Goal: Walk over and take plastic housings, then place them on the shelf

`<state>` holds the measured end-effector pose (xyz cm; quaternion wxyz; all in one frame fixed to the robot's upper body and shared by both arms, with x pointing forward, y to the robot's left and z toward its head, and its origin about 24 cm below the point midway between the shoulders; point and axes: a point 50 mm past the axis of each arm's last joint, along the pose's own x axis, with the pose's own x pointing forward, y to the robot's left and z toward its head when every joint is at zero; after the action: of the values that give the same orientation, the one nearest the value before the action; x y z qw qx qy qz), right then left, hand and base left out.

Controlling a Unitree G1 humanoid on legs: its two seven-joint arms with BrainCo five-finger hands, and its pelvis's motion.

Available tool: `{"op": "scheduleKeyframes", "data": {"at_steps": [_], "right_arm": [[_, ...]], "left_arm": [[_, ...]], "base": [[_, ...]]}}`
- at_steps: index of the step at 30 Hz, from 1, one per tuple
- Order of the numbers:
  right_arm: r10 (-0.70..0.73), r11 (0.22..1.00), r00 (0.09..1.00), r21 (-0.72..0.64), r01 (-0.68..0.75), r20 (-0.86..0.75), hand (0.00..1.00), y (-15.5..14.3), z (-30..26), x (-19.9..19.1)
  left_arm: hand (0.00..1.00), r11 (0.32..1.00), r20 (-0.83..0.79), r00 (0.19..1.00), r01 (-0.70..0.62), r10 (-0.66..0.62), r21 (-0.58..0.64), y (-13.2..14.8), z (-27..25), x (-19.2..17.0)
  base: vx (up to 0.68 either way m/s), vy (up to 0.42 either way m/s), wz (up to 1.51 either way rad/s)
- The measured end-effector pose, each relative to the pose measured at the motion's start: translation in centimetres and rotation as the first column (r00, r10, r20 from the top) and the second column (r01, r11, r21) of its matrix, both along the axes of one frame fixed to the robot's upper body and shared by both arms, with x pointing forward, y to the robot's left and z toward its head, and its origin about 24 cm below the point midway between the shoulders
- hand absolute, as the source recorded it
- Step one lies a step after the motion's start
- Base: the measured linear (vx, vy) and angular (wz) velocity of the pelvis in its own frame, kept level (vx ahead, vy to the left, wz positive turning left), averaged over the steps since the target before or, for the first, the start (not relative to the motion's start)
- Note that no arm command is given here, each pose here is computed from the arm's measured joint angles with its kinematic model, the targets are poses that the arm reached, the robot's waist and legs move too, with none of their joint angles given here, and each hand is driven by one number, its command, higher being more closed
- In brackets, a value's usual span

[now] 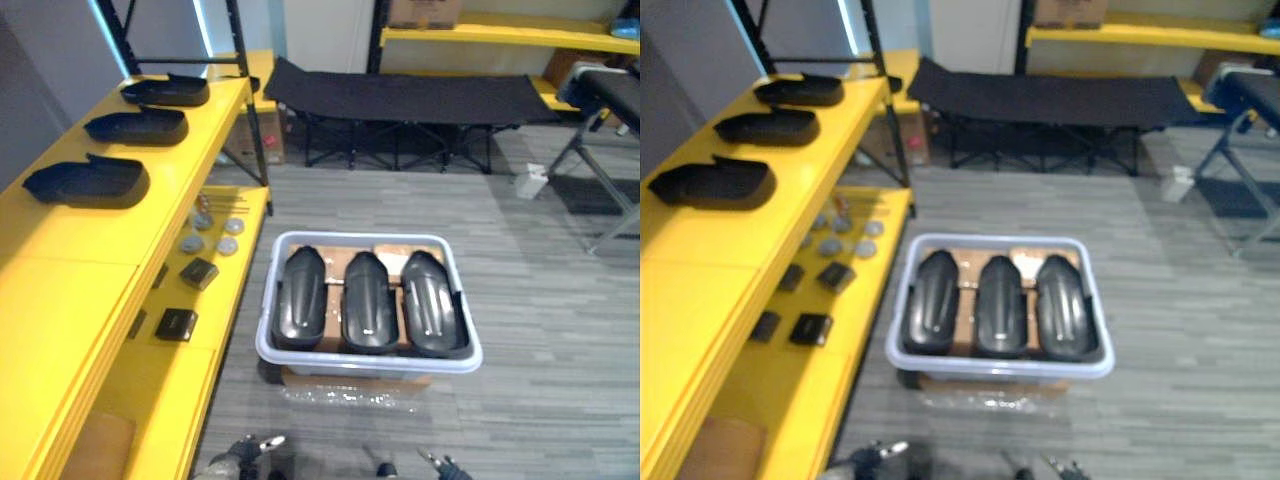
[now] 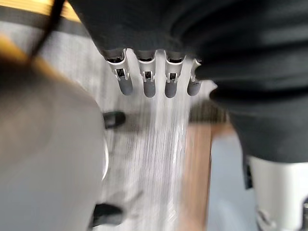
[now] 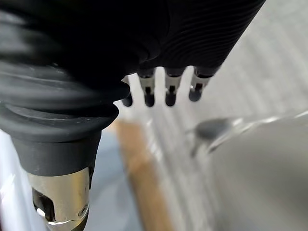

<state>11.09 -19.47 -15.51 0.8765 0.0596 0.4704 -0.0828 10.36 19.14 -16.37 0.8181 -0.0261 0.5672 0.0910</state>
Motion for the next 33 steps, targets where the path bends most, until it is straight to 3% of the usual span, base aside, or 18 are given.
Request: {"op": "scheduleKeyframes", "data": {"at_steps": [2, 3, 7, 8, 11, 12, 14, 16, 18, 19, 20, 21, 23, 24, 26, 28, 30, 33], "right_arm": [[0.32, 0.947, 0.924, -0.05, -0.317, 0.208, 0.0, 2.6, 2.2, 4.3], [0.394, 0.918, 0.884, -0.07, -0.39, 0.251, 0.0, 3.3, 2.8, 5.2], [0.727, 0.654, 0.552, -0.168, -0.737, 0.408, 0.0, 7.9, 6.1, 8.0], [0.797, 0.532, 0.416, -0.183, -0.827, 0.437, 0.0, 9.4, 7.1, 8.1], [0.83, 0.403, 0.271, -0.187, -0.896, 0.488, 0.0, 10.8, 8.7, 8.1], [0.799, 0.313, 0.149, -0.192, -0.93, 0.582, 0.0, 11.9, 11.3, 8.9], [0.714, 0.31, 0.093, -0.195, -0.93, 0.694, 0.0, 12.8, 14.7, 10.4], [0.61, 0.38, 0.077, -0.207, -0.902, 0.788, 0.0, 12.9, 18.1, 12.1], [0.488, 0.545, 0.104, -0.21, -0.812, 0.867, 0.0, 11.5, 21.3, 14.0], [0.406, 0.681, 0.136, -0.2, -0.704, 0.904, 0.0, 9.7, 23.0, 15.4], [0.313, 0.824, 0.186, -0.169, -0.54, 0.931, 0.0, 7.3, 24.3, 16.5], [0.265, 0.88, 0.211, -0.147, -0.452, 0.941, 0.0, 5.8, 24.6, 16.9], [0.081, 0.997, 0.303, -0.077, -0.024, 0.949, 0.0, -0.1, 24.9, 17.2], [0.043, 0.994, 0.319, -0.072, 0.079, 0.947, 0.0, -1.5, 24.7, 16.9], [-0.13, 0.891, 0.372, -0.056, 0.45, 0.919, 0.0, -7.2, 22.8, 14.7], [-0.243, 0.78, 0.397, -0.064, 0.622, 0.885, 0.0, -10.6, 21.1, 12.8], [-0.317, 0.68, 0.428, -0.111, 0.725, 0.846, 0.0, -13.4, 19.8, 11.3], [-0.352, 0.627, 0.516, -0.212, 0.75, 0.781, 0.0, -15.7, 18.4, 10.4]], "left_arm": [[0.0, 0.998, 0.014, 0.998, -0.055, 0.055, 0.005, 0.4, 0.1, 0.0], [0.0, 0.998, 0.019, 0.998, -0.055, 0.055, 0.006, 0.4, 0.1, 0.0], [0.0, 0.999, 0.034, 0.999, -0.025, 0.025, 0.02, 0.4, 0.3, 0.4], [0.0, 0.999, 0.04, 0.999, -0.023, 0.023, 0.022, 0.5, 0.4, 0.5], [0.0, 1.0, 0.05, 0.999, -0.001, 0.0, 0.029, 0.4, 0.5, 0.8], [0.0, 0.999, 0.051, 0.999, 0.014, -0.015, 0.033, 0.5, 0.5, 0.9], [0.0, 0.999, 0.051, 0.999, 0.015, -0.016, 0.033, 0.5, 0.5, 0.9], [0.0, 0.999, 0.05, 0.999, 0.014, -0.016, 0.034, 0.5, 0.5, 0.9], [0.0, 0.999, 0.051, 0.999, 0.011, -0.013, 0.036, 0.6, 0.5, 0.8], [0.0, 0.999, 0.051, 0.999, 0.002, -0.004, 0.036, 0.7, 0.5, 0.8], [0.0, 0.999, 0.052, 0.999, -0.01, 0.008, 0.036, 0.9, 0.5, 0.6], [0.0, 0.999, 0.051, 0.998, -0.023, 0.021, 0.036, 1.0, 0.5, 0.4], [0.0, 0.998, 0.056, 0.997, -0.046, 0.044, 0.036, 1.2, 0.5, 0.0], [0.0, 0.998, 0.054, 0.997, -0.049, 0.048, 0.034, 1.3, 0.4, -0.2], [0.0, 0.998, 0.047, 0.997, -0.062, 0.061, 0.02, 1.2, 0.3, -1.0], [0.0, 0.999, 0.05, 0.997, -0.053, 0.053, -0.003, 0.9, 0.2, -1.1], [0.0, 0.998, 0.037, 0.998, -0.051, 0.052, -0.025, 0.4, 0.0, -1.9], [0.0, 0.996, 0.052, 0.996, -0.066, 0.07, -0.06, 0.3, 0.1, -2.0]], "base": [[-0.04, 0.014, -0.17], [-0.03, 0.005, -0.24], [0.01, 0.003, -0.08], [0.04, -0.007, -0.09], [0.04, -0.011, -0.06], [0.04, -0.007, -0.01], [0.02, -0.002, 0.0], [0.0, 0.0, 0.0], [0.0, 0.0, 0.0], [-0.03, 0.021, -0.08], [-0.02, 0.021, -0.11], [-0.02, 0.02, -0.19], [-0.01, 0.018, -0.24], [0.0, 0.014, -0.15], [0.03, 0.011, -0.19], [0.03, -0.005, -0.34], [0.02, -0.002, -0.15], [-0.01, -0.005, -0.07]]}}
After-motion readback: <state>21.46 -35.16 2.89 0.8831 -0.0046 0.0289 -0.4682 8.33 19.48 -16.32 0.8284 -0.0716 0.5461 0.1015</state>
